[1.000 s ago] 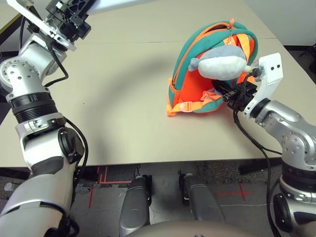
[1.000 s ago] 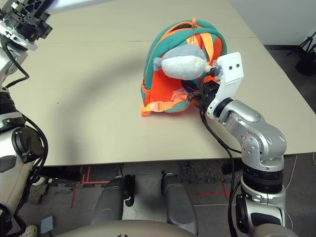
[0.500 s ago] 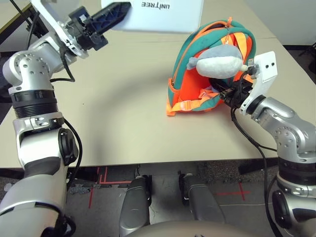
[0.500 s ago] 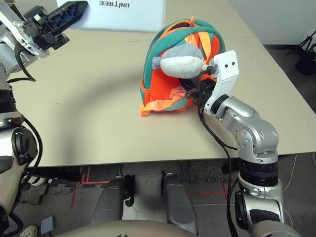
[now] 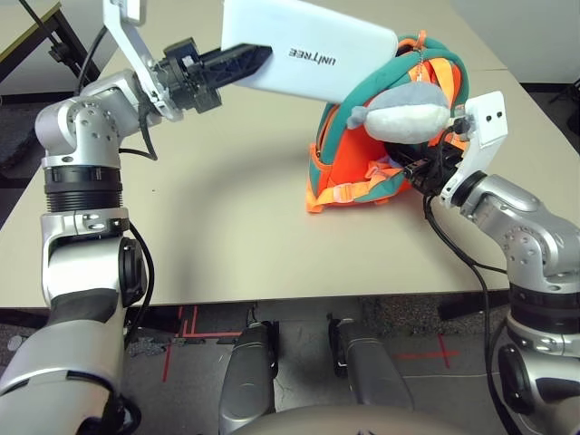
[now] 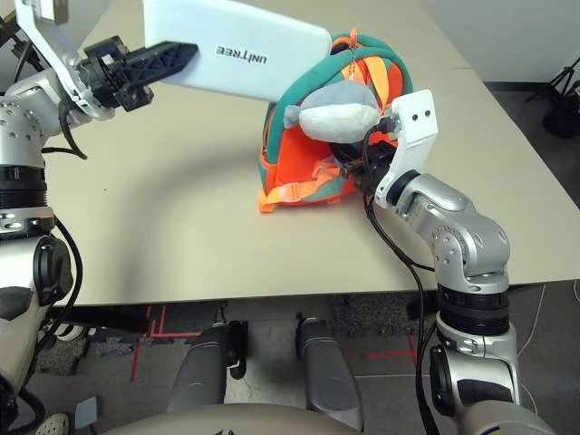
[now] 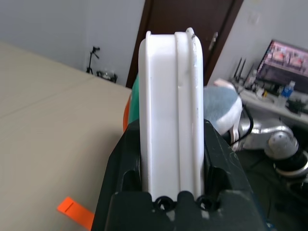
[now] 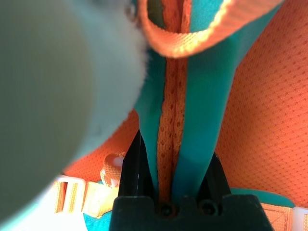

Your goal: Put the pencil case into the backpack and zip it.

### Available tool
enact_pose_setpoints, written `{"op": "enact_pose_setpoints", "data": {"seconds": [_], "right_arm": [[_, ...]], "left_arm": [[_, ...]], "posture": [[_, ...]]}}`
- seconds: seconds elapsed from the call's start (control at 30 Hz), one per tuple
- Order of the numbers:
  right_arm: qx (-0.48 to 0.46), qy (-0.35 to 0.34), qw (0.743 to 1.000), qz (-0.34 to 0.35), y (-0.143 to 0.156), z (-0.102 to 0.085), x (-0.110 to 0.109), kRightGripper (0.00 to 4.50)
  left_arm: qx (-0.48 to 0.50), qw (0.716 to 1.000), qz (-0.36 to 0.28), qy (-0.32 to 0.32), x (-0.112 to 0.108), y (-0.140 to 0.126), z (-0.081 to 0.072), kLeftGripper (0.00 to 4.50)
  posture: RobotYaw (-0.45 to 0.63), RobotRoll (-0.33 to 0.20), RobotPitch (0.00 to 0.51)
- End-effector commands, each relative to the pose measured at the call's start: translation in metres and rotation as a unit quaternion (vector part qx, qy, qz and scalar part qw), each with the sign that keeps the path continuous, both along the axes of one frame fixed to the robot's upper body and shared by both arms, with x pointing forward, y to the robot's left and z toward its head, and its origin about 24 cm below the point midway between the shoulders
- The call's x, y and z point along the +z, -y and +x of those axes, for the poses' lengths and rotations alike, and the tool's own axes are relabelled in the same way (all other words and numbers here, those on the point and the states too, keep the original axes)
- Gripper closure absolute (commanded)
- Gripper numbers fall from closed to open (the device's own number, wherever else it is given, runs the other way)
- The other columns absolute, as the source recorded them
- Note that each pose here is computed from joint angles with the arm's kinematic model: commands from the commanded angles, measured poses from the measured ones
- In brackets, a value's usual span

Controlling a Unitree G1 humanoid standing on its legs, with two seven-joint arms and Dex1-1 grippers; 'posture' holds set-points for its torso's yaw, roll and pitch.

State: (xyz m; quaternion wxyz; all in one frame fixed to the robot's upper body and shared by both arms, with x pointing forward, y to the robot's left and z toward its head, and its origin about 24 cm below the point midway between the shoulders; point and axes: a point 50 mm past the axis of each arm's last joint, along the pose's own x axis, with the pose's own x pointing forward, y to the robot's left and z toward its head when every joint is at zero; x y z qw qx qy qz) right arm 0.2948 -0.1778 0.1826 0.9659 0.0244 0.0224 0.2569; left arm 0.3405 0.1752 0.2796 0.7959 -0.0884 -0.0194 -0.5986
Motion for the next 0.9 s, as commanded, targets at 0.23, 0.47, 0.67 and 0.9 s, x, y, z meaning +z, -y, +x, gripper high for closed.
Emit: {"op": "enact_pose_setpoints", "data": {"seconds": [0.23,0.47,0.67,0.9], "right_arm": [[-0.012,-0.012,1.0,-0.005,0.004,0.004,-0.002,4.09],[-0.006,-0.009,1.0,-0.005,-0.001,0.006,-0.001,4.1],[-0.007,-0.003,1.0,-0.007,-0.003,0.004,0.0,4.1],[-0.011,-0.004,1.0,-0.009,-0.001,0.003,-0.001,4.1]], "left_arm": [[-0.034,0.995,0.08,0.054,-0.013,0.04,0.013,3.11],[-0.047,0.992,0.097,0.07,-0.022,0.092,0.034,3.11],[-0.044,0.993,0.095,0.046,-0.03,0.12,0.045,3.11],[-0.044,0.996,0.069,0.038,-0.021,0.109,0.045,2.03]], "posture": [[-0.13,0.0,0.17],[-0.14,0.0,0.169],[-0.17,0.0,0.163],[-0.17,0.0,0.163]]}}
